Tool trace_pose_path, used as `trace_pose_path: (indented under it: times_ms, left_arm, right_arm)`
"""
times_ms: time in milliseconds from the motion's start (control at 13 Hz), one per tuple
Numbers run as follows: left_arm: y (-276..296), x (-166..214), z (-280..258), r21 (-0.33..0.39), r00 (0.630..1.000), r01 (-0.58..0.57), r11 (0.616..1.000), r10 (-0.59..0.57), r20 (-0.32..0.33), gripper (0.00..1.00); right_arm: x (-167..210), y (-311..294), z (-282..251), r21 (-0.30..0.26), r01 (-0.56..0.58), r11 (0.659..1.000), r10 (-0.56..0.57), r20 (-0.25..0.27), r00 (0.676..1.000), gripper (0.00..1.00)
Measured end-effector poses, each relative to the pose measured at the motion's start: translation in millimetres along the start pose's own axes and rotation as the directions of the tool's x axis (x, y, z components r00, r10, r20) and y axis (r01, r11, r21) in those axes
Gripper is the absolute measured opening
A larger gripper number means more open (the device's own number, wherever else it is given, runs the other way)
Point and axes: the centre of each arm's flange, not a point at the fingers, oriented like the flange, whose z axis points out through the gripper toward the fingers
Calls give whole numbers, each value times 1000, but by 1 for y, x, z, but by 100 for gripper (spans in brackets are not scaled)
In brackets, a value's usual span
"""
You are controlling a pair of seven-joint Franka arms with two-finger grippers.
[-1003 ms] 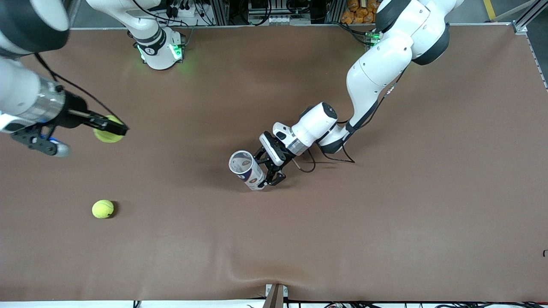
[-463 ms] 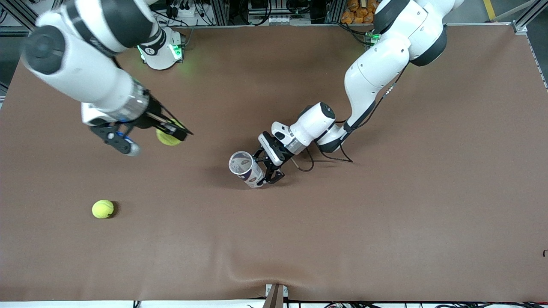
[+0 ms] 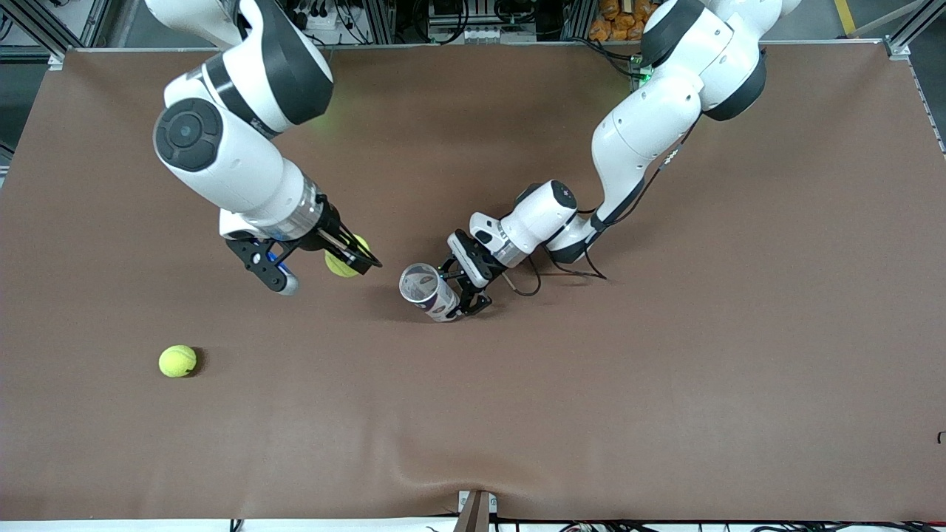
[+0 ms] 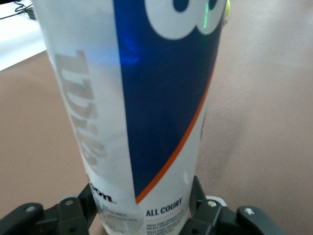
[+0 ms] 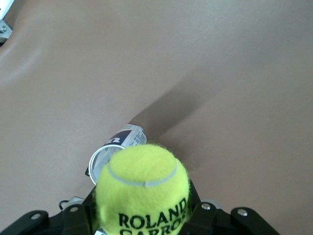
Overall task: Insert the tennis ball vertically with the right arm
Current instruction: 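Carry the ball with the right gripper over the can's open mouth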
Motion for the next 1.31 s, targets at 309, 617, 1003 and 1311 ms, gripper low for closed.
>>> trace_pose_path:
  times_ms: [309,617,1003,1311]
  left_arm:
    - [-1,0,0,1,1000,1,1000,-1,1,77]
    - [-3,-1,-1,3,1000,2,1000,-2,1,81]
    - [-5,-4,-1,4,1000,3,1000,-3,7,84]
    - [-6,-5,-1,5,1000,4,1000,-4,8,84]
  right_arm:
    - [-19,-17,18,20,-17,1000,17,-6,1000,67]
    - [-32,-32,42,28,-30,999,30,-10,1000,67]
    - [-58,-57,81,-5,-25,1000,25,-40,999,67]
    - [-54,-61,95,-6,-18,1000,17,-63,998,67]
